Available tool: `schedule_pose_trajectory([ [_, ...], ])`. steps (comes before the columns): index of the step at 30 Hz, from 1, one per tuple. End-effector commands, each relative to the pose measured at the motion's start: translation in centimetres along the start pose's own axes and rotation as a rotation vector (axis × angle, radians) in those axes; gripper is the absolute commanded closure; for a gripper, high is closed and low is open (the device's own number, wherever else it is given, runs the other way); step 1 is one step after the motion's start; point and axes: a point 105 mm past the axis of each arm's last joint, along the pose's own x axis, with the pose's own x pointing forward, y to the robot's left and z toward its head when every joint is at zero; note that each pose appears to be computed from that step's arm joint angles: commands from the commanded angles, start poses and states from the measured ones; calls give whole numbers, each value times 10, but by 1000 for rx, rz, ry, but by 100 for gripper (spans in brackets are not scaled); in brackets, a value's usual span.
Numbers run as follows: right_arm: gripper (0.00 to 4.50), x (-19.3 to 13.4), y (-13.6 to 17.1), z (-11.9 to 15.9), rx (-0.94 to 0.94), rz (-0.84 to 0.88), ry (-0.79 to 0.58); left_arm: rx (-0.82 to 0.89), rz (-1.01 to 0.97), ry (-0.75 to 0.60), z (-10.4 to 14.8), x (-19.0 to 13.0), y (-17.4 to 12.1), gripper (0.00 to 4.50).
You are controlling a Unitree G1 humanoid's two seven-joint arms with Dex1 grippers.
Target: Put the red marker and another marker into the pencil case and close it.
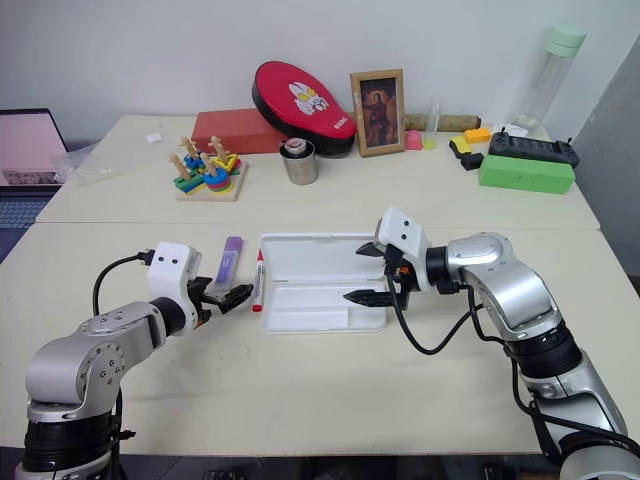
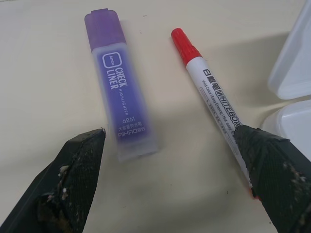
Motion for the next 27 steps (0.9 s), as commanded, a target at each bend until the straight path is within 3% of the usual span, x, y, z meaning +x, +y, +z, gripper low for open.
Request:
schedule_pose_trajectory([
  [1,5,-3,3,12,-35,7,-36,47,-25,-33,14,5,-9,0],
  [11,5,-5,4,12,-28,-1,-32,63,-49,-50,23,11,-15,0],
  [27,5,-5,4,11,-19,3,-33,95,15,2,14,12,0,0],
])
